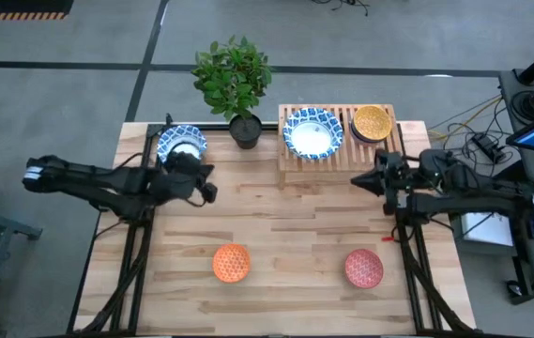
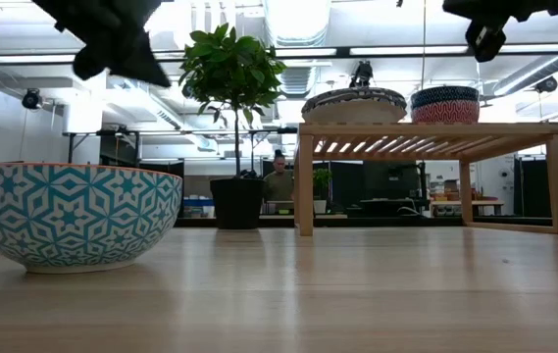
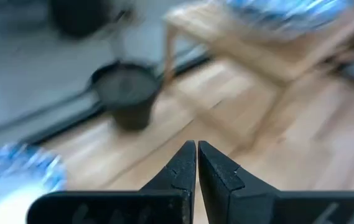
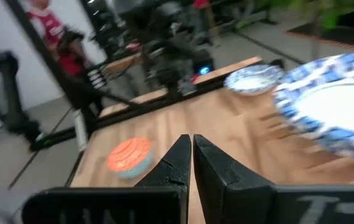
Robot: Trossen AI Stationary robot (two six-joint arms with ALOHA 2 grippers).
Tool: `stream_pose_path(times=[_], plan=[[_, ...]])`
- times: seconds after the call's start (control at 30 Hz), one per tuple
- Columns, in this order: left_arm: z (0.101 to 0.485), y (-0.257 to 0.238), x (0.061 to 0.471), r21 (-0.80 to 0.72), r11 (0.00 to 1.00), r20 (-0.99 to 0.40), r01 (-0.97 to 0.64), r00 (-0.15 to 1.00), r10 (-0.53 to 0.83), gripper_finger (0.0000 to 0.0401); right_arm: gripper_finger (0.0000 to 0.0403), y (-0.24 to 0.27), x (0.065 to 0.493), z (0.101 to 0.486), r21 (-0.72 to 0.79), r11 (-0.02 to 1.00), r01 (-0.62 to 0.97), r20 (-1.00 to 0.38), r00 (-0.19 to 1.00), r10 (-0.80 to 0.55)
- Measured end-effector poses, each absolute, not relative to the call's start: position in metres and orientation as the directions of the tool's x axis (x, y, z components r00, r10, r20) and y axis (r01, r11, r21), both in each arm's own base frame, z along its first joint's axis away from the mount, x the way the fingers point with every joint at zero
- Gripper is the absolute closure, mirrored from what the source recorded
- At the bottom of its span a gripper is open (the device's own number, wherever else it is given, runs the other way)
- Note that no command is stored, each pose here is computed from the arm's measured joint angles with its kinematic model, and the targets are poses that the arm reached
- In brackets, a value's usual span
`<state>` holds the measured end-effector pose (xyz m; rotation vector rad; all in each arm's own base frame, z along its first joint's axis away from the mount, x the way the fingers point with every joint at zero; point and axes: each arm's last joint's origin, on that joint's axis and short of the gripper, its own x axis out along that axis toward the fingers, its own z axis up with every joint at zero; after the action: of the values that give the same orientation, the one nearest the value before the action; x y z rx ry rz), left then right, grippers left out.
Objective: Place and stack bowls onto a shelf
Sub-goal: Stack the white bowl on top of the white bowl on the shelf
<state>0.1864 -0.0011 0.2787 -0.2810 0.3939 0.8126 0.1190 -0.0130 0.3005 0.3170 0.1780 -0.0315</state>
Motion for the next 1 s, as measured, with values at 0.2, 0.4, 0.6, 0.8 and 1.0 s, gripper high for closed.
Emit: stream_pose_path(times=[0.2, 0.4, 0.6, 0.8, 1.0], plan=[[0.271, 0.029, 0.198, 0.115, 0.516, -0.732, -0.849, 0.279, 0.621, 0.0401, 0.0394, 0.000, 0.126, 0.293, 0.284, 0.958, -0.044, -0.177, 0.979, 0.097], [0.233, 0.076, 0.216, 0.245, 0.527, -0.893, -0.814, 0.022, 0.449, 0.0401, 0.0394, 0.007, 0.128, 0.285, 0.269, 0.961, -0.059, -0.205, 0.972, 0.118], [0.204, 0.115, 0.215, 0.347, 0.481, -0.906, -0.805, -0.156, 0.394, 0.0401, 0.0394, 0.014, 0.129, 0.282, 0.243, 0.964, -0.112, -0.217, 0.962, 0.167], [0.193, 0.133, 0.213, 0.395, 0.455, -0.892, -0.798, -0.214, 0.398, 0.0395, 0.0394, 0.018, 0.135, 0.278, 0.209, 0.972, -0.105, -0.248, 0.956, 0.156], [0.191, 0.139, 0.211, 0.413, 0.448, -0.885, -0.793, -0.233, 0.403, 0.0341, 0.0394, 0.019, 0.141, 0.275, 0.199, 0.975, -0.100, -0.272, 0.950, 0.153]])
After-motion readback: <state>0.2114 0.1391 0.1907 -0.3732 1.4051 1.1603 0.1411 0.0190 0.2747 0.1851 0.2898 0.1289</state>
